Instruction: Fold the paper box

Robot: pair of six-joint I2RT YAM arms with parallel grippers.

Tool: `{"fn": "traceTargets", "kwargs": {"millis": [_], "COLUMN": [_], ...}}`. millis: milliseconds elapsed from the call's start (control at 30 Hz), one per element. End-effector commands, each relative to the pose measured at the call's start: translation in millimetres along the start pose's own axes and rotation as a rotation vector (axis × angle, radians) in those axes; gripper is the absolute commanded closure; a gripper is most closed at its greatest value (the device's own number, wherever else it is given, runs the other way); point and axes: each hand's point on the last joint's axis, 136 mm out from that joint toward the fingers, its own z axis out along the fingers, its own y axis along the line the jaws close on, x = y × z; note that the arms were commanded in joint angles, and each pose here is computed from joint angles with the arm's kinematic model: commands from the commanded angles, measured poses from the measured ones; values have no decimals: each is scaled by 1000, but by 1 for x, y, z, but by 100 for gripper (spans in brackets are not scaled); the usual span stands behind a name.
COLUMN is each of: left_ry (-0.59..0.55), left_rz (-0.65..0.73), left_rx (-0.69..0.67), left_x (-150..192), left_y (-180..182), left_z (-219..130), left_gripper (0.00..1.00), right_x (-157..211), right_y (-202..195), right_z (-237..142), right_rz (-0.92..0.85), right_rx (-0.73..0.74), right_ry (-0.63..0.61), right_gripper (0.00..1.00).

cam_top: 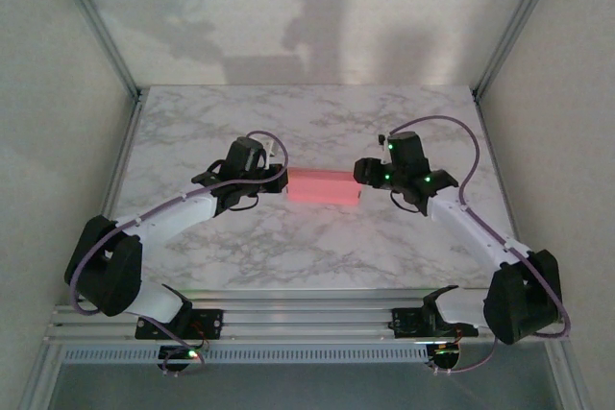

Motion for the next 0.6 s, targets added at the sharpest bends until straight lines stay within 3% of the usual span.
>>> {"fn": "traceTargets", "kwargs": {"millis": [0, 233, 567], "left_ry": [91, 84, 71], "left_rz": [8, 8, 6], "left_rx": [-58, -53, -19], "left_x": [25, 23, 15], "left_y": [13, 10, -1], "left_z": [3, 1, -9], "left_gripper": [91, 90, 77], "right_x": [-9, 6, 25], "right_y": [-5, -13, -21], "right_z": [2, 6, 10], "right_rz": [15, 17, 21], "right_rx": [27, 43, 58], "right_ry": [-32, -6, 30], "right_gripper": [45, 46, 47]}}
